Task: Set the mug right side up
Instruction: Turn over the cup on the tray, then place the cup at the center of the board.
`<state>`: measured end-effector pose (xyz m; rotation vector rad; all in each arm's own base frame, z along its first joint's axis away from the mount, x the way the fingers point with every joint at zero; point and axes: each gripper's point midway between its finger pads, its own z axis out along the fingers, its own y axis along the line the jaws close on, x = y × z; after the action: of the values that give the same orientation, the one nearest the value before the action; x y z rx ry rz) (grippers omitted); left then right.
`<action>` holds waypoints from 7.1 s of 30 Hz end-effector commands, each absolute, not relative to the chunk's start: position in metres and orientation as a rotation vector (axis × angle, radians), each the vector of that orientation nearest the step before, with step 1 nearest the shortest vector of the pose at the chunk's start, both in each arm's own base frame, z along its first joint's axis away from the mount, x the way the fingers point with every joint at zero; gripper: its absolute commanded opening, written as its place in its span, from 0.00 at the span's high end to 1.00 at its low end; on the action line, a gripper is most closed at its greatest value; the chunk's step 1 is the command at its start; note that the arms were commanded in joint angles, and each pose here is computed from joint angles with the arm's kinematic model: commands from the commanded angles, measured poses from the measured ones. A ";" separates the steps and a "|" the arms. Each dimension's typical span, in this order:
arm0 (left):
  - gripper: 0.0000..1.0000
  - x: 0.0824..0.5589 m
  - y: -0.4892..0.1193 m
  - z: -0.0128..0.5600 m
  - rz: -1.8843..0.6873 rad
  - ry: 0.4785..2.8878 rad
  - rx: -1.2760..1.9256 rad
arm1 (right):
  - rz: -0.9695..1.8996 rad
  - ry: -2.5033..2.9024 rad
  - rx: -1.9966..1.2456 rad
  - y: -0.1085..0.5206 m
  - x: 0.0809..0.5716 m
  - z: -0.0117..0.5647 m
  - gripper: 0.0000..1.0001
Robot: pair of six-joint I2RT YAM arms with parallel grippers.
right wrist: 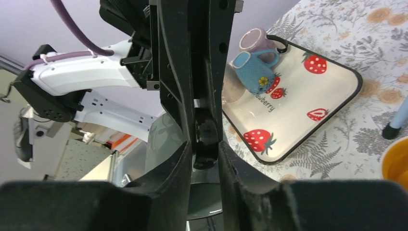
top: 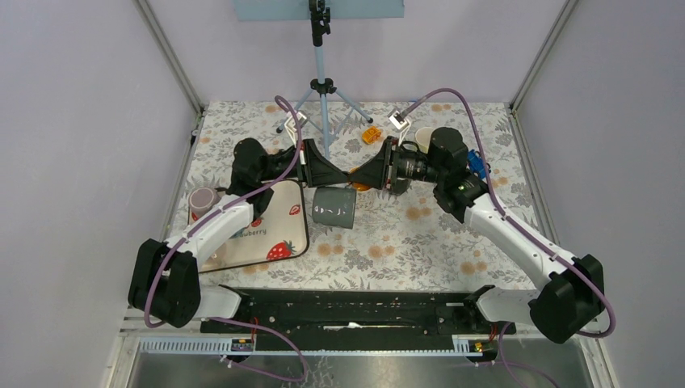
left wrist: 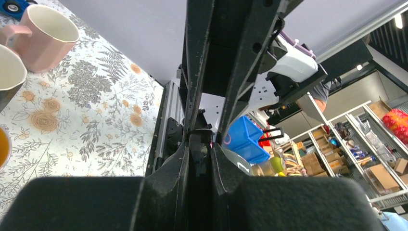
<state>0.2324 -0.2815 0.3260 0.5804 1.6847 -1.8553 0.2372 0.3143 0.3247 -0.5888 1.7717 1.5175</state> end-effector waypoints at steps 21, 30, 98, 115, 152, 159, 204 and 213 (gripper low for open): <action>0.99 0.217 -0.281 0.350 -1.880 1.581 0.703 | 1.563 1.722 -0.615 0.322 0.237 0.341 1.00; 0.82 0.212 -0.279 0.342 -1.867 1.624 0.727 | 1.525 1.763 -0.577 0.321 0.246 0.339 1.00; 1.00 0.213 -0.279 0.316 -1.840 1.677 0.771 | 1.593 1.810 -0.645 0.303 0.244 0.314 0.73; 1.00 0.217 -0.282 0.317 -1.876 1.656 0.753 | 1.626 1.816 -0.753 0.317 0.229 0.305 0.69; 0.52 0.247 -0.326 0.182 -1.490 2.155 0.564 | 1.084 2.266 -0.417 0.259 0.233 0.207 1.00; 0.51 0.245 -0.338 0.163 -1.462 2.207 0.542 | 0.966 2.359 -0.375 0.244 0.231 0.187 1.00; 0.50 0.225 -0.357 0.159 -1.377 2.298 0.557 | -0.016 2.787 -0.198 0.137 0.253 0.140 1.00; 0.49 0.217 -0.351 0.171 -1.364 2.300 0.594 | -0.120 2.846 -0.134 0.107 0.270 0.138 1.00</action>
<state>0.2156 -0.3490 0.1414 0.5395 2.3912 -1.3620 0.2602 0.1223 0.1261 -0.1472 2.8486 -0.0590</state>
